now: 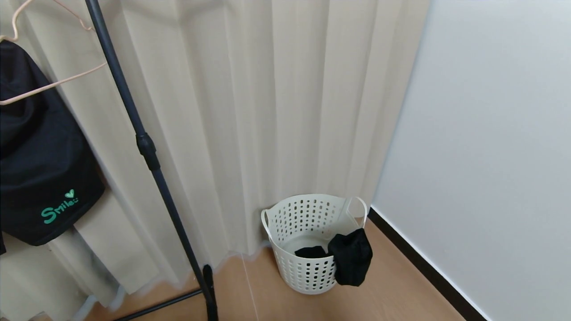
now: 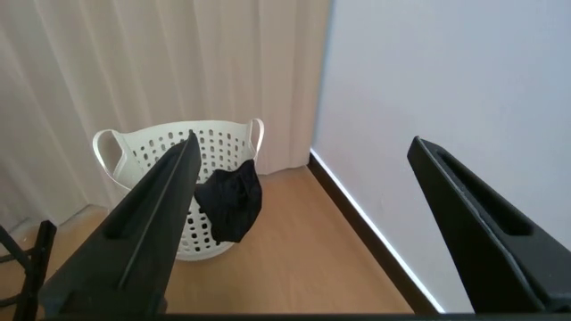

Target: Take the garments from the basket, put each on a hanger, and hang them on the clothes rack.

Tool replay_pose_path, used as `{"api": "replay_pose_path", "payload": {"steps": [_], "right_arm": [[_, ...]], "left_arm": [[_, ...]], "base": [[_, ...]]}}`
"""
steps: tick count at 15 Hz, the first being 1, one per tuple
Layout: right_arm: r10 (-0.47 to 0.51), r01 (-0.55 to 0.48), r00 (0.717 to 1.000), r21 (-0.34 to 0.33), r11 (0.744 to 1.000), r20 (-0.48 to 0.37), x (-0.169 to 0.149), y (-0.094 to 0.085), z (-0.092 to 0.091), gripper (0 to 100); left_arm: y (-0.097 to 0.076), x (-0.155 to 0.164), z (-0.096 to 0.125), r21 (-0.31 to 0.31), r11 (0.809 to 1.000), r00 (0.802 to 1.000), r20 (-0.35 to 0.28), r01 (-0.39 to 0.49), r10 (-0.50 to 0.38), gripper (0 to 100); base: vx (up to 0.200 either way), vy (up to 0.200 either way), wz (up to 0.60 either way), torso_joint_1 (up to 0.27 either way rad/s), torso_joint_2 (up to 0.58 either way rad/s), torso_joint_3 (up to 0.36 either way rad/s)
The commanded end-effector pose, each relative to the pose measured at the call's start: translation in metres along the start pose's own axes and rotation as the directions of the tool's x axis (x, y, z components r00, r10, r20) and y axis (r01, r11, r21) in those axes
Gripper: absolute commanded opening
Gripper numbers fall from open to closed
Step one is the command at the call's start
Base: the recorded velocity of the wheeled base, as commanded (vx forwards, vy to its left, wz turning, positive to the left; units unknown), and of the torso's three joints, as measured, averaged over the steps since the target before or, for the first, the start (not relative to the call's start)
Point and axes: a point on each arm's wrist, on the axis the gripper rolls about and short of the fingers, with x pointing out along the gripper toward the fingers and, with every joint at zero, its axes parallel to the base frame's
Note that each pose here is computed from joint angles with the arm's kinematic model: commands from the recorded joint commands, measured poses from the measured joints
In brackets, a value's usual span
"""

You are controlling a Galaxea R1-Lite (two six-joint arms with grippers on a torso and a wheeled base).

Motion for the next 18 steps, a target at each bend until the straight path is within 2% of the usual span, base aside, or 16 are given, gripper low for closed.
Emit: {"api": "replay_pose_path", "payload": {"steps": [1,8,18], "right_arm": [[0.0,0.0,1.0,0.0,1.0,-0.001,0.0001,0.0,0.0001,100],[0.0,0.0,1.0,0.0,1.0,-0.001,0.0001,0.0,0.0001,100],[0.0,0.0,1.0,0.0,1.0,-0.001,0.0001,0.0,0.0001,100]], "left_arm": [[0.0,0.0001,0.0001,0.0,1.0,1.0,0.0,-0.001,0.001,100],[0.0,0.0001,0.0001,0.0,1.0,1.0,0.0,-0.001,0.001,100],[0.0,0.0001,0.0001,0.0,1.0,1.0,0.0,-0.001,0.001,100]], "base": [[0.0,0.0,0.0,0.0,0.0,0.0],[0.0,0.0,0.0,0.0,0.0,-0.014],[0.0,0.0,0.0,0.002,0.0,-0.185]]}}
